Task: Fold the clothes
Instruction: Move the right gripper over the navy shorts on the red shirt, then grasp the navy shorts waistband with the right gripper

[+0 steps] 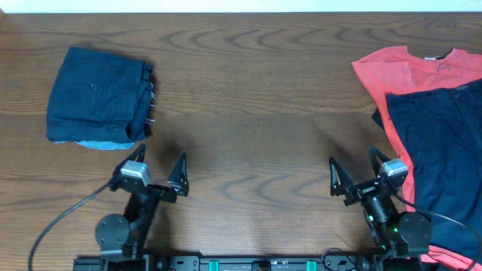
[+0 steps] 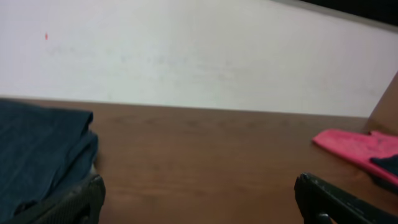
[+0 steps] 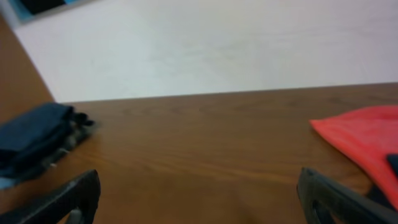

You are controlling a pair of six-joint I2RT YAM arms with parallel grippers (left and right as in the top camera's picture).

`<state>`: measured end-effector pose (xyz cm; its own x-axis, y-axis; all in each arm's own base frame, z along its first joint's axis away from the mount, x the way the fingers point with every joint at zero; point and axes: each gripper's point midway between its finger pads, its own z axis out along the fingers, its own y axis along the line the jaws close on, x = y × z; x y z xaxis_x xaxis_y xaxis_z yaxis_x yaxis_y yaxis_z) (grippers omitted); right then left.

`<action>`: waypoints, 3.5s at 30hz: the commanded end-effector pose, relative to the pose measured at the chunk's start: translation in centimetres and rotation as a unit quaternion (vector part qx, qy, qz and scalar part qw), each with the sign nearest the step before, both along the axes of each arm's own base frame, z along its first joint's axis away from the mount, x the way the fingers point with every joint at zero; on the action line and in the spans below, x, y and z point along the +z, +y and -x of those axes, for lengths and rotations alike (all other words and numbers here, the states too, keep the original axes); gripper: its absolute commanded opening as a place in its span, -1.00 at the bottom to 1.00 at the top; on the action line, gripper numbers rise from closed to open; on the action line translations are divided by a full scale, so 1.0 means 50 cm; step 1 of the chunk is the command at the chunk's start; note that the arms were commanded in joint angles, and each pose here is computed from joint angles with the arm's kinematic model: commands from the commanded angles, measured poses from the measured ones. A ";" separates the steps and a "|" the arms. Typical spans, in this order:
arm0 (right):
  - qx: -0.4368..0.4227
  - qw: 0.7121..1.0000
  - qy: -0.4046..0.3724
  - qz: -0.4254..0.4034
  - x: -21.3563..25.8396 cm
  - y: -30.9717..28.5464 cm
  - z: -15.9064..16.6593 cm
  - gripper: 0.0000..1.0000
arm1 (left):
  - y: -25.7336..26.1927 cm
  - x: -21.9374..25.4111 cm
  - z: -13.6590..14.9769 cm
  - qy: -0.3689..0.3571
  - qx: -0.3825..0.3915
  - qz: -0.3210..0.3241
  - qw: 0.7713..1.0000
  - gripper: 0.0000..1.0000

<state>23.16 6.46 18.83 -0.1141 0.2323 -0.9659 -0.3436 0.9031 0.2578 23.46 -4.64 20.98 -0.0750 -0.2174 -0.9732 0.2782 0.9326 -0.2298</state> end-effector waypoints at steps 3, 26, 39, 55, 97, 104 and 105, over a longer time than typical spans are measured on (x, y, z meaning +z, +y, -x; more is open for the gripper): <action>0.021 0.999 0.042 -0.016 0.066 0.012 0.018 0.99 | -0.006 0.076 -0.014 0.065 -0.008 0.029 0.997 0.96; -0.035 0.871 0.487 0.054 -0.019 -0.170 -0.311 0.98 | -0.003 0.031 -0.184 0.495 -0.006 0.041 0.868 0.96; -0.180 0.823 0.539 -0.030 -0.228 -0.354 -0.404 0.63 | -0.004 0.019 -0.163 0.517 -0.006 0.042 0.855 0.95; -0.248 0.802 0.537 0.086 -0.309 -0.356 -0.445 0.26 | -0.004 0.019 -0.163 0.518 -0.006 0.042 0.855 0.96; -0.339 0.885 0.317 0.042 0.127 -0.501 -0.382 -0.91 | 0.044 0.079 -0.101 0.548 0.021 0.046 0.835 0.96; -0.176 0.970 0.165 0.031 0.386 -0.295 -0.369 -0.80 | 0.083 0.170 -0.079 0.525 0.054 0.063 0.847 0.95; -0.147 0.977 0.148 0.033 0.415 -0.254 -0.363 -0.79 | 0.089 0.187 -0.078 0.516 0.059 0.065 0.852 0.96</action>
<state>42.12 -12.93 33.19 -0.4018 0.3167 -0.8592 0.2823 0.9354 0.2127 27.47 -0.87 27.72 -0.8771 -0.3790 -0.2952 -0.2472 0.8830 -0.3990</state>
